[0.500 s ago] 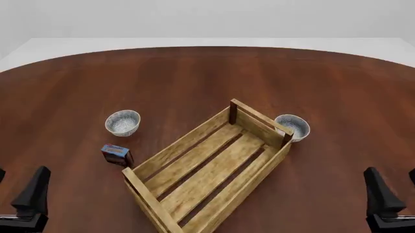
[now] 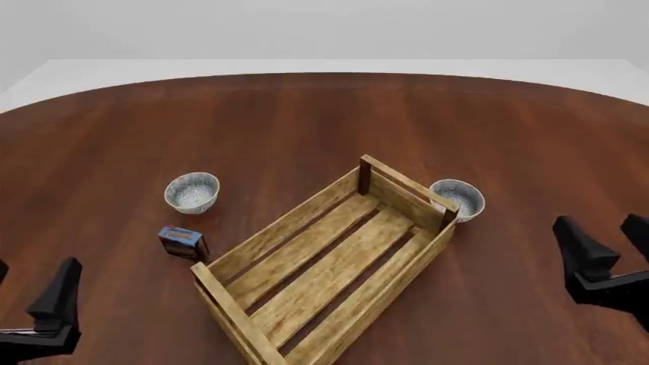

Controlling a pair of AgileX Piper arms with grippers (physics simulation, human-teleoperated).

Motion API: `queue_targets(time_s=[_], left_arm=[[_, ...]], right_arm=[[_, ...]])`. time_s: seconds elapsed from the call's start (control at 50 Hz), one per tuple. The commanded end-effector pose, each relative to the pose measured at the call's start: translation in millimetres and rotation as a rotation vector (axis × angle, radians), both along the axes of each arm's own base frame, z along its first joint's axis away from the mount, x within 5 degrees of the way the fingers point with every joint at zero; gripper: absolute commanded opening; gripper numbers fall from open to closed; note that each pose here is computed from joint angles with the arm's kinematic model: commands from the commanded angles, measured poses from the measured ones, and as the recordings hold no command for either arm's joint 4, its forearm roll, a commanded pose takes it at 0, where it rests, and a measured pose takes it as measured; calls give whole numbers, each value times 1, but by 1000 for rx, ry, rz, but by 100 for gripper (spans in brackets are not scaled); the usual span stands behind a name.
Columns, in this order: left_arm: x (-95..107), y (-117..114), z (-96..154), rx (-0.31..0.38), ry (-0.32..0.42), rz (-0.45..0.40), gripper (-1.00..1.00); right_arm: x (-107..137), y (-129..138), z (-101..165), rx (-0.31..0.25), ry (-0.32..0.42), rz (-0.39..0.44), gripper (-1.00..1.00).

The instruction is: Stack the right bowl on the left bowl and place them in the tray.

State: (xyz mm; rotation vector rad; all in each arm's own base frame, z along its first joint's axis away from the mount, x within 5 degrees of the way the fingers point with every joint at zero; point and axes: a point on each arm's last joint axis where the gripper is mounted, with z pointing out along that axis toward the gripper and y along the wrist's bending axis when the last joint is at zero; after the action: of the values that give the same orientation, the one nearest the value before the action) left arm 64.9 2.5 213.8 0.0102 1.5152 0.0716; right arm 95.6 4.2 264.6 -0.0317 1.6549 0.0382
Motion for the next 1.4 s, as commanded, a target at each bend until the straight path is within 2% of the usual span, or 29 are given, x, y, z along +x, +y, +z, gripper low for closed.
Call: queue_targets(time_s=[0.02, 0.08, 0.16, 0.26, 0.32, 0.34, 0.42, 0.44, 0.48, 0.52, 0.82, 0.98, 1.18, 1.28, 1.34, 1.4], left_arm=[[6, 1, -1, 5, 24, 5, 100], [5, 1, -1, 5, 21, 7, 100], [6, 1, -1, 1, 22, 12, 100], [4, 1, -1, -4, 17, 17, 100], [2, 1, -1, -3, 14, 14, 100], [1, 1, -1, -3, 11, 16, 100], [-2, 1, -1, -8, 6, 16, 100], [-2, 1, -1, -9, 6, 14, 100], [-1, 1, -1, -2, 10, 21, 100], [-1, 1, -1, 0, 11, 23, 100], [0, 1, -1, 4, 17, 11, 100], [-2, 1, -1, 1, 13, 14, 100], [-4, 1, 0, -1, 11, 20, 100], [-4, 1, 0, 1, 11, 20, 100], [2, 1, -2, -7, 37, 16, 100], [0, 1, -2, 2, 23, 20, 100]], right_arm=[[32, 3, 32, -51, 90, 17, 100], [41, 2, 38, -68, 110, 14, 100], [49, 3, 47, -60, 138, 16, 100], [59, 3, 65, -91, 164, 17, 100], [66, 2, 74, -135, 184, 20, 100], [69, 3, 77, -122, 191, 22, 100], [78, 2, 86, -140, 217, 19, 100], [83, -1, 87, -165, 232, 8, 100], [86, 0, 93, -152, 238, 10, 100], [94, 0, 93, -165, 276, 12, 100], [136, -4, 113, -193, 368, 8, 100], [163, -9, 110, -220, 429, 4, 100], [189, -12, 99, -224, 493, 5, 100], [198, -13, 95, -224, 513, 7, 100], [202, -12, 92, -224, 523, 10, 100], [205, -12, 89, -223, 531, 13, 100]])
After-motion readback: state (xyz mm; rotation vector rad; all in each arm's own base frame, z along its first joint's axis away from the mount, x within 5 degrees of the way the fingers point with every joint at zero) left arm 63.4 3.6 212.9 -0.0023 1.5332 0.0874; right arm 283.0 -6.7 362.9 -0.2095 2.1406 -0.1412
